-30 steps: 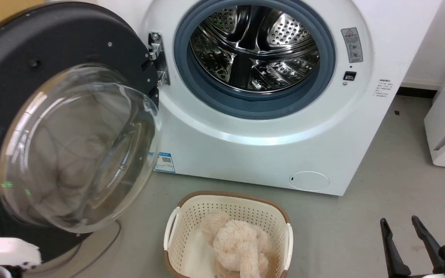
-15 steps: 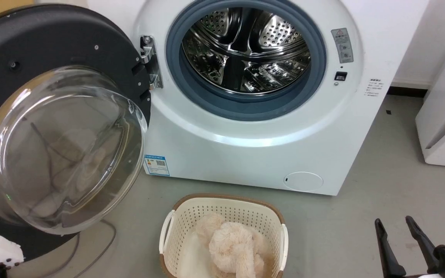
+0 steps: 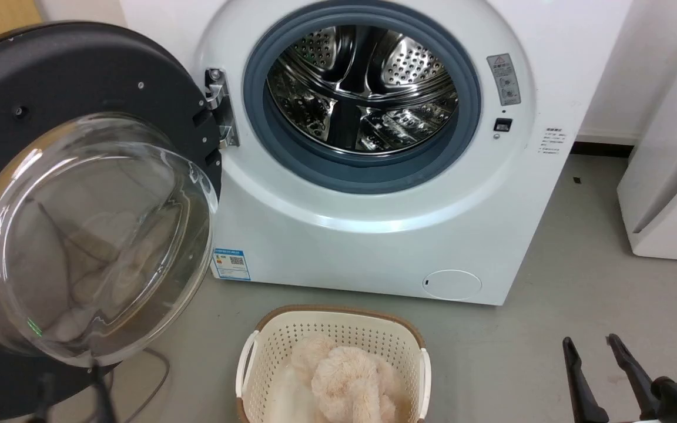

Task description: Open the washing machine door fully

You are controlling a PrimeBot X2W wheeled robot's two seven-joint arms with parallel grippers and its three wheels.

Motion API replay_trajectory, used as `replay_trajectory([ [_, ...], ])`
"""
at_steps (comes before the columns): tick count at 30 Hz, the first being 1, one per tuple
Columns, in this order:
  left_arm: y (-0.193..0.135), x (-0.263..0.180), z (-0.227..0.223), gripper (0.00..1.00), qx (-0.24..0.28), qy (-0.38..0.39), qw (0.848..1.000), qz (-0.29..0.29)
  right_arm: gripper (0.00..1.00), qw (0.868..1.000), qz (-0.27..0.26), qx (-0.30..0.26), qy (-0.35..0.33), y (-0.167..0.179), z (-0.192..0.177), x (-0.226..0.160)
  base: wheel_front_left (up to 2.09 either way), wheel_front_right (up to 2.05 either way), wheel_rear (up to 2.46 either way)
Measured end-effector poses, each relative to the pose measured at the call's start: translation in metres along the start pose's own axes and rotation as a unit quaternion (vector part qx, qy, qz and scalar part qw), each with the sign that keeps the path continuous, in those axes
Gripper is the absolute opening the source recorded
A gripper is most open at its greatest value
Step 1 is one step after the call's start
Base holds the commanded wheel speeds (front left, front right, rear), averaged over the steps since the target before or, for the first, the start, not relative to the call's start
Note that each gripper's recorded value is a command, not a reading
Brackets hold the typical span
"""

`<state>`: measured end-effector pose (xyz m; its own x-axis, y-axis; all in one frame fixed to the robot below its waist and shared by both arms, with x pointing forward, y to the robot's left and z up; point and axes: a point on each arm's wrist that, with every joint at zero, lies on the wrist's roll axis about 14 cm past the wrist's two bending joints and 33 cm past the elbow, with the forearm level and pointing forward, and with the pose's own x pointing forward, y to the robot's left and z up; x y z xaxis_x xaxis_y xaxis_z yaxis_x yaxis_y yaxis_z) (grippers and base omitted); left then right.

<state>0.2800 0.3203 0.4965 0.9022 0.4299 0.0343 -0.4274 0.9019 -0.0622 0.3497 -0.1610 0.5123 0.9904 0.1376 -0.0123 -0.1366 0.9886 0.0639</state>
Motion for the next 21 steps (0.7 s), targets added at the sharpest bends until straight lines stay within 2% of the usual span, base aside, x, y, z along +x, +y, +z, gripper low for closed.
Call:
replay_trajectory([
  [7, -0.053, -0.018, -0.006, 1.00, -0.004, 0.007, 0.997, -0.072, 1.00, 1.000, -0.005, -0.001, -0.004, -0.002, 0.001, -0.006, 0.00, 0.00, 0.00],
  [9, -0.078, -0.021, -0.006, 1.00, -0.008, 0.009, 0.993, -0.113, 1.00, 1.000, -0.009, -0.014, -0.006, -0.004, 0.002, -0.010, 0.00, 0.00, 0.00],
  [12, -0.093, -0.024, -0.007, 1.00, -0.010, 0.013, 0.990, -0.138, 1.00, 1.000, -0.012, -0.017, -0.008, -0.005, 0.004, -0.012, 0.00, 0.00, 0.00],
  [21, -0.148, -0.022, 0.001, 1.00, 0.032, -0.006, 0.972, -0.232, 1.00, 0.999, -0.029, -0.031, -0.018, -0.013, 0.012, -0.024, 0.00, 0.00, 0.00],
])
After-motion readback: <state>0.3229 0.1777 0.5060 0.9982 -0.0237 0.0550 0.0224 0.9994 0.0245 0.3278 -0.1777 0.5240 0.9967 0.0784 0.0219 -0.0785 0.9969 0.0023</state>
